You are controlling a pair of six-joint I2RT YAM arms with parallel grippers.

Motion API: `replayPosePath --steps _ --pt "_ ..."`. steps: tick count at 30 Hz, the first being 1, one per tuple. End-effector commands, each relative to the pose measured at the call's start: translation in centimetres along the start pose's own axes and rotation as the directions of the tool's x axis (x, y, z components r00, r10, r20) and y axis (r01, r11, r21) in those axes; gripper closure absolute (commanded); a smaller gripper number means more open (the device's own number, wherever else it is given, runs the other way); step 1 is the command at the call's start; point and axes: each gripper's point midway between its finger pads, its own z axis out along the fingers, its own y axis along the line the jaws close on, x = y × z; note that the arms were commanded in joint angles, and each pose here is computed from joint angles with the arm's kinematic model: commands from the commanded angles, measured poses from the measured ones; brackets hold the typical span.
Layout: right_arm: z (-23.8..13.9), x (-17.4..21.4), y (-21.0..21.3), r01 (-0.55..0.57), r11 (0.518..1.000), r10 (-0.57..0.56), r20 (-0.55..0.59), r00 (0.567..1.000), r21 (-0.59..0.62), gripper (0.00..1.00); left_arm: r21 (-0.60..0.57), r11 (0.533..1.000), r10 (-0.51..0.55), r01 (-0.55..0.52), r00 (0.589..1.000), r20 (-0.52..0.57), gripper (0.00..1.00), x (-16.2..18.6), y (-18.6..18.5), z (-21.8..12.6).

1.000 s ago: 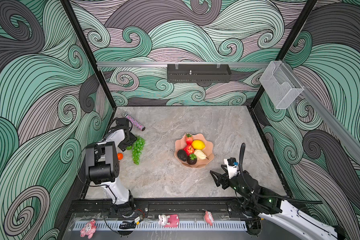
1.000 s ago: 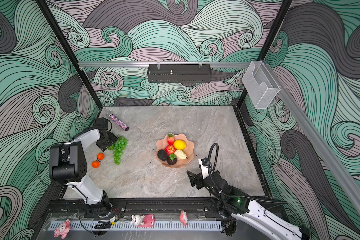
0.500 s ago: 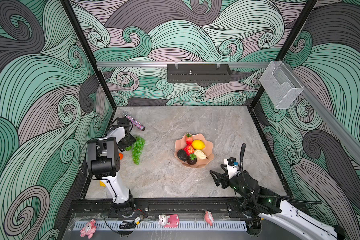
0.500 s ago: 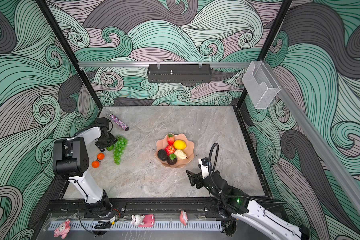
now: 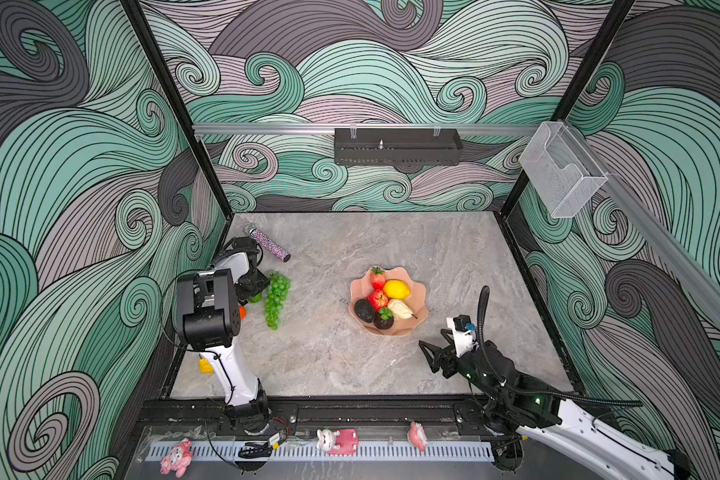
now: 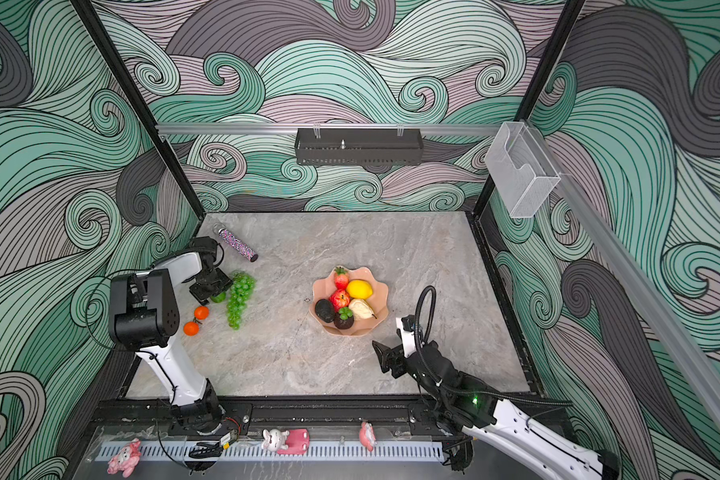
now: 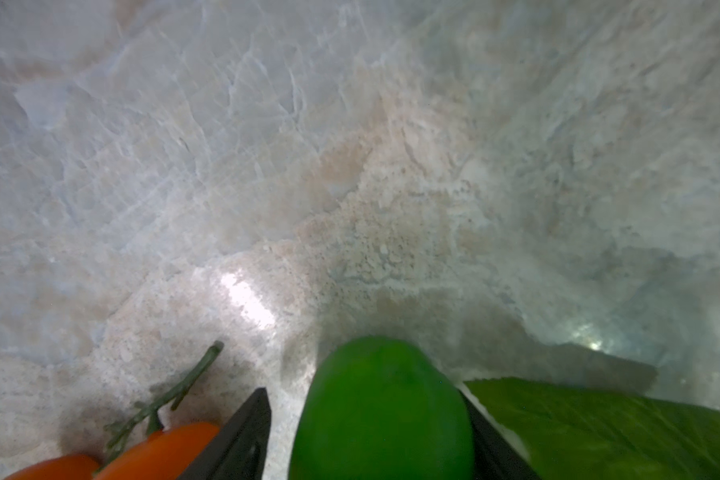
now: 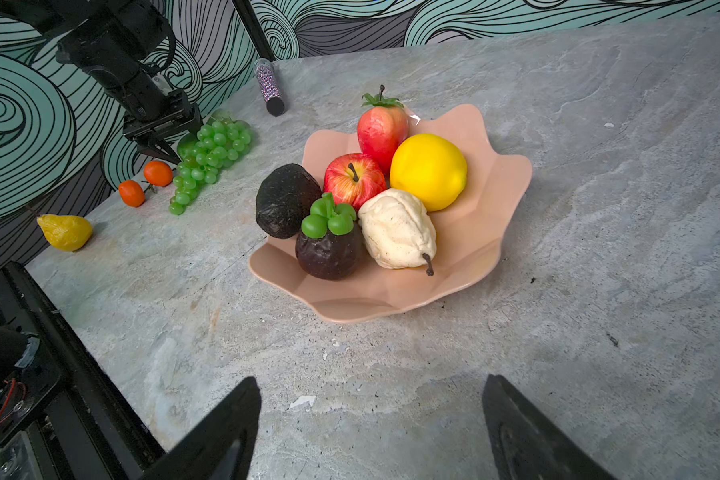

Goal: Place and organize the fake fruits in the fruit bowl
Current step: 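Lower the left gripper onto the green lime and grasp it, then lift the lime and carry it toward the bowl with the left gripper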

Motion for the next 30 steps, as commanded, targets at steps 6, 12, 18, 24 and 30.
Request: replayPosePath --steps 6,12,18,24,30 --pt "0.0 -0.3 -0.2 -0.011 1.000 0.011 0.016 1.000 0.012 0.16 0.024 1.000 -0.020 0.019 1.000 0.020 0.43 -0.3 0.4 -1.4" --pt "-0.4 -0.6 -0.4 -0.022 1.000 0.021 0.044 0.999 0.006 0.17 0.101 0.993 -0.073 0.066 0.995 0.066 0.49 0.0 0.5 -3.4" --pt "-0.9 -0.4 -0.9 -0.046 0.999 0.045 0.049 0.998 0.019 0.18 0.198 0.974 -0.139 0.108 0.979 0.151 0.48 -0.2 1.4 -7.5" --pt "-1.4 -0.7 -1.1 -0.057 0.998 0.055 0.071 0.996 0.020 0.19 0.496 0.865 -0.145 0.080 0.985 0.092 0.49 2.1 -1.9 -11.5" --pt "-1.9 -1.3 -2.5 -0.152 0.983 0.145 0.066 0.987 0.106 0.21 0.644 0.765 0.011 0.007 1.000 -0.025 0.48 7.5 -5.3 -15.0"
